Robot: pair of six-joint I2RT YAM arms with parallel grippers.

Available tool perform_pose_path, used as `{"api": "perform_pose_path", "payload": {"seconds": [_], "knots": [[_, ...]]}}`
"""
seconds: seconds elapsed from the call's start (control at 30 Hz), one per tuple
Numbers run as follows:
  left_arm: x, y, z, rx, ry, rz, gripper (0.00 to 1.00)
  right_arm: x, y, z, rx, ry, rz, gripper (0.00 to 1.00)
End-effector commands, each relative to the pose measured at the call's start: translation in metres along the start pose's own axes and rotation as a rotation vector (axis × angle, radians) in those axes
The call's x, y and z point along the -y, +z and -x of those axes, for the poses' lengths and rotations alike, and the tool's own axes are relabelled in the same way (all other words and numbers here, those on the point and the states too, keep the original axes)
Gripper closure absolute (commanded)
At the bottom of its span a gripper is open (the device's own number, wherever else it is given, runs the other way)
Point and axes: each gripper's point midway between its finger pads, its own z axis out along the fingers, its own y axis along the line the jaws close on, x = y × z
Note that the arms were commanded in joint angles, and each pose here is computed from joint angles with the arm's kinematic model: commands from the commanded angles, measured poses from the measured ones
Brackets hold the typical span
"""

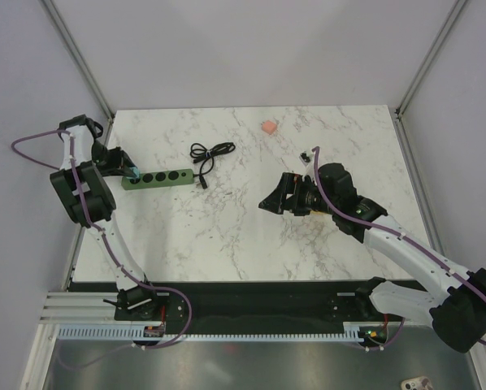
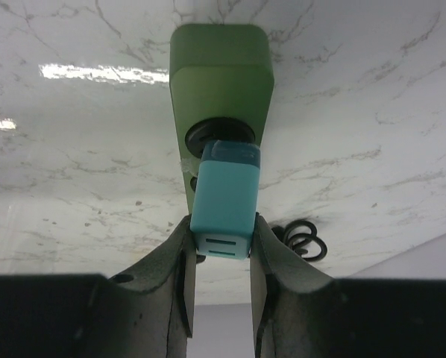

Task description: Insert the plug

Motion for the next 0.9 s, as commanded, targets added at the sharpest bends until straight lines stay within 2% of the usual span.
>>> {"api": "perform_pose_path", "payload": {"seconds": [0.0,0.6,0.87], "knots": [[-0.022,0.06,0.017,-0.005,-0.056,0.151,0.98,-0.002,-0.001,0.005,0.027,-0.016,0.003,0.02],[-0.042,0.087,0.04,0.127,0.039,0.253,0.98,0.003,-0.002,0.005,0.037,-0.017,-0.014,0.02],[-0.031,0.086,0.047,0.181,0.046,0.245,0.98,0.005,-0.004,0.006,0.044,-0.034,-0.031,0.02]]}}
